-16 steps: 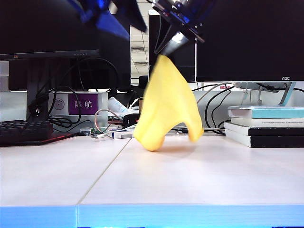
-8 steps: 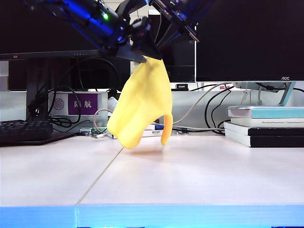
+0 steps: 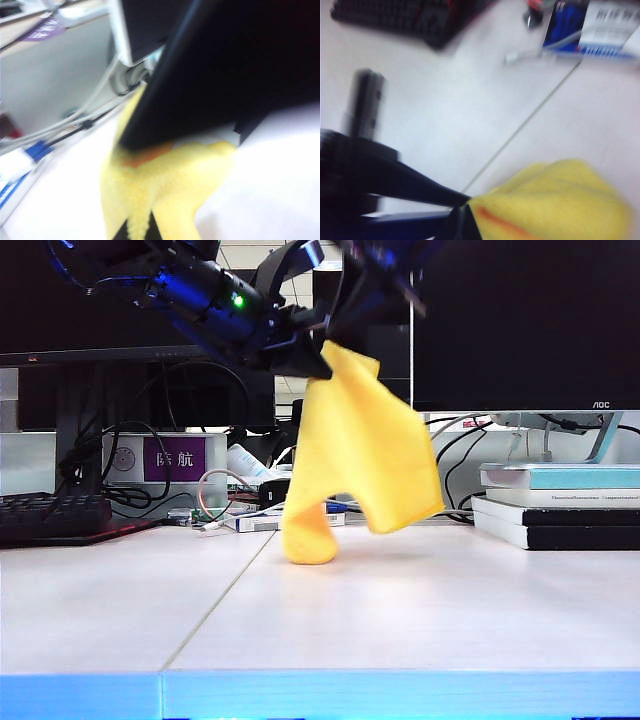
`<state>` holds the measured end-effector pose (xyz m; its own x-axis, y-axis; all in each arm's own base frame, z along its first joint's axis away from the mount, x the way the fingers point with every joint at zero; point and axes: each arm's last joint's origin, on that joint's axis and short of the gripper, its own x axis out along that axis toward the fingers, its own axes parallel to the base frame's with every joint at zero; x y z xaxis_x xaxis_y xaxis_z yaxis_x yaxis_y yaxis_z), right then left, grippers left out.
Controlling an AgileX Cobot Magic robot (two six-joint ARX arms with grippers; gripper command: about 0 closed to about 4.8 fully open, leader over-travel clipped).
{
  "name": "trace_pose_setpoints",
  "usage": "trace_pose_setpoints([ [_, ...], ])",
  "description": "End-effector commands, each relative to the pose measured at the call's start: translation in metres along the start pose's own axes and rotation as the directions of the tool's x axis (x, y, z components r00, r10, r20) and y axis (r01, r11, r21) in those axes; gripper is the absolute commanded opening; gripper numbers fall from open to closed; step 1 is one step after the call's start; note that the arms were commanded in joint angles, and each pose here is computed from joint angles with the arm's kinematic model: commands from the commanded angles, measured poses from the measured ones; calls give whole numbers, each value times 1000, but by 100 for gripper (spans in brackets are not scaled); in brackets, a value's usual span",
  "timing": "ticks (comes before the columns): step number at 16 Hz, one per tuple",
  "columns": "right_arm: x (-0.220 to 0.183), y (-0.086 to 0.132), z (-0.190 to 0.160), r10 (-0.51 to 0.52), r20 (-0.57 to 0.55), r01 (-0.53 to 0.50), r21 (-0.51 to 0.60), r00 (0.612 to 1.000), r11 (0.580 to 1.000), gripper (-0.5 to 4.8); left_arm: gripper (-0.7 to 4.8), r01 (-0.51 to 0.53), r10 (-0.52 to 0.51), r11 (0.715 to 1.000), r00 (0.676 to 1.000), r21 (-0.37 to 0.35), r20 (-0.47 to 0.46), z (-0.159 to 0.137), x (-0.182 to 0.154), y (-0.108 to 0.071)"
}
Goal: Wipe the table from back to front using the rag.
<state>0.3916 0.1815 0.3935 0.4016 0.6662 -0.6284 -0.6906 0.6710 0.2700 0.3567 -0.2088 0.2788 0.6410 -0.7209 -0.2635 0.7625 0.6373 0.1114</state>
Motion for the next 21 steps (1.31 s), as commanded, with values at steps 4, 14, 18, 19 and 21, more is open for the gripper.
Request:
trace_pose_setpoints([
  [4,-36,13,18,-140,101,145,-39,985,989,62,479,-14,14,1000,1000,-21,20,9,-1,2],
  [14,-60,20,15,-217,85,221,-39,972,974,-5,-6,-24,27,999,996,-35,85,95,-56,1],
  [18,-113,47,16,-220,193,241,-88,956,967,-5,-6,-61,64,998,985,-24,158,136,-134,-16],
  [19,-127,55,15,-220,221,245,-94,950,965,-5,-6,-88,94,995,982,-45,166,144,-157,-22],
  [21,-162,74,9,-215,286,253,-104,934,962,-5,-6,-106,111,994,978,-41,174,154,-215,-39],
])
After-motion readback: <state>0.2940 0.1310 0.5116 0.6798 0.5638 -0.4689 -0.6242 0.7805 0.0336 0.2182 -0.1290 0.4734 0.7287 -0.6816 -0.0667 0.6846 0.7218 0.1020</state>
